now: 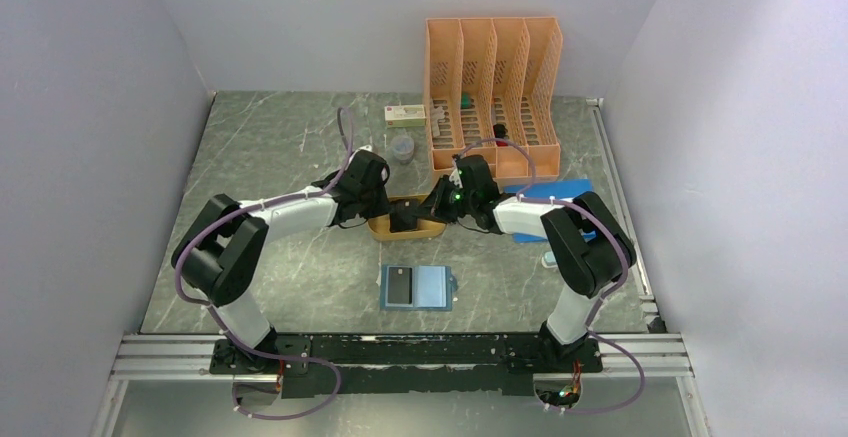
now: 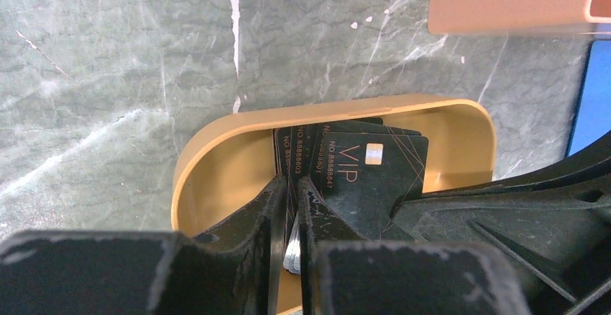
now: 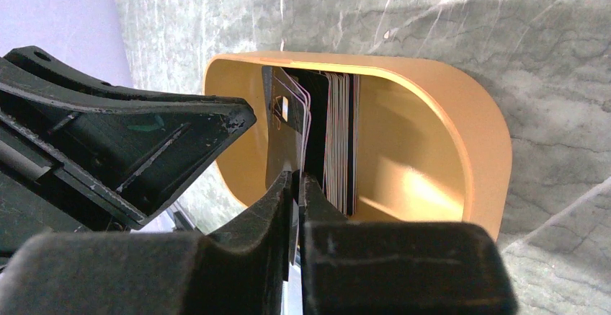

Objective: Put the credit cards into the card holder
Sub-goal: Pick up the credit card from the storage box.

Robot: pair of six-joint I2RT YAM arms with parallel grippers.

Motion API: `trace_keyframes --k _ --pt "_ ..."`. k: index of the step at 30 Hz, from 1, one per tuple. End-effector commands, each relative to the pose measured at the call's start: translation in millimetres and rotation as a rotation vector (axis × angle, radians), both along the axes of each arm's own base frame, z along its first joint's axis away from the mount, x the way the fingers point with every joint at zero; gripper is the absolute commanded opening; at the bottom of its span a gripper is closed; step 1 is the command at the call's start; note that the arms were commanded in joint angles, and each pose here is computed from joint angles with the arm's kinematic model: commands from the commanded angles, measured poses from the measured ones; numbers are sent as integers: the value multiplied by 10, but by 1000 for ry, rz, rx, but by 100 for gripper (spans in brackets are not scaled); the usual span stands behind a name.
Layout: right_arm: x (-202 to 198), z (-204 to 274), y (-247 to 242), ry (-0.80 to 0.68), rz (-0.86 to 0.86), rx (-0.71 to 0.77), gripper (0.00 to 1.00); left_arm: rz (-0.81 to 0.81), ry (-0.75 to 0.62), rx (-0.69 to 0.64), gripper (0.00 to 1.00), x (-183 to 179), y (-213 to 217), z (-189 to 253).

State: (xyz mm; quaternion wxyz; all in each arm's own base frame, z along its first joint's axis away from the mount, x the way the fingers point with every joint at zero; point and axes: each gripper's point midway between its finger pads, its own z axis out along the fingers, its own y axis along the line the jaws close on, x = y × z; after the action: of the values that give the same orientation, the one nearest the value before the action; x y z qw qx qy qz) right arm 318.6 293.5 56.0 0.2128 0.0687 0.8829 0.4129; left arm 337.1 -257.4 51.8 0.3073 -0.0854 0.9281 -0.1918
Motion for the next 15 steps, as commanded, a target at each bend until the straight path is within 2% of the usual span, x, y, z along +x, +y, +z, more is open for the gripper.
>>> trace_keyframes --k 1,7,15 --pt "-10 -145 -46 20 10 -29 11 14 -27 -10 18 53 33 84" --pt "-11 -159 -76 27 2 -27 16 15 -19 -5 17 52 41 53" --pt "-26 -160 -134 34 -8 -14 17 16 -15 1 17 50 54 34"
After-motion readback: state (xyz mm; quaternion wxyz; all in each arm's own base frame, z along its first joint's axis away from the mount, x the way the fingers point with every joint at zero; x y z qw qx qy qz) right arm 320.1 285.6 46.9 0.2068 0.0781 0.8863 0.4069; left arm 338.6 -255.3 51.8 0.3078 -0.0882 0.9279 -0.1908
